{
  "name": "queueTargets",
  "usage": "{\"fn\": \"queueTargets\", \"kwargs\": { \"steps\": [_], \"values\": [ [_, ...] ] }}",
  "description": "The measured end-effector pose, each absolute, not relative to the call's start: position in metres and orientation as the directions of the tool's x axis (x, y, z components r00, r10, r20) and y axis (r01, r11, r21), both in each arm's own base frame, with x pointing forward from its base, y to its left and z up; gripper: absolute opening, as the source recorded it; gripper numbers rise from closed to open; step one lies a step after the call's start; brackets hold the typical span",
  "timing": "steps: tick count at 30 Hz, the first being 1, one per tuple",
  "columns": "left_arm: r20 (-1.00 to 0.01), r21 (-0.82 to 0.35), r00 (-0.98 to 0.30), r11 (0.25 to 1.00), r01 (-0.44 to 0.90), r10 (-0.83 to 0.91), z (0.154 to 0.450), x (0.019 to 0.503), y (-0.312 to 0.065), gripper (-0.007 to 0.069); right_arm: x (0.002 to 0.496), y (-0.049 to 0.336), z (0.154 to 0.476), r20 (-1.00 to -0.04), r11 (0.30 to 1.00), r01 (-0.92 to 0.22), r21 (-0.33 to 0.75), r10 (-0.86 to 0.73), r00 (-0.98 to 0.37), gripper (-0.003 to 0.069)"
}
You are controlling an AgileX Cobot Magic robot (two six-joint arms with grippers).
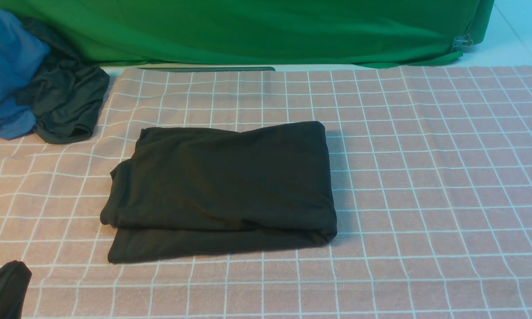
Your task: Fold a long-sleeved shirt over a pink coffee tablecloth.
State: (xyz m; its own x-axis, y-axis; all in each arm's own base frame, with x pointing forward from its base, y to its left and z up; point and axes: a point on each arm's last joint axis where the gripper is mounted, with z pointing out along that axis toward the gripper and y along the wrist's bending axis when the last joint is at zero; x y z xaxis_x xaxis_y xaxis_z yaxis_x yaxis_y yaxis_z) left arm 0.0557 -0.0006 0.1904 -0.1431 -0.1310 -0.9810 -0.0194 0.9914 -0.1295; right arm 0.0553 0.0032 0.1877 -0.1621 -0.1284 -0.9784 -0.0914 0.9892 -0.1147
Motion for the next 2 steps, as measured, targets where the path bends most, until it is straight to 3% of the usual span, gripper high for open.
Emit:
{"fn": "queueTargets", "kwargs": {
  "steps": [2],
  "values": [
    [-0.981,-0.13,-0.143,0.991,-0.019,-0.131,0.1904,0.0557,-0.0006,0.0013,0.0553,0.0032,0.1877,-0.978,0.989,-0.091,-0.115,-0.128,-0.162,0.0237]
  ]
}}
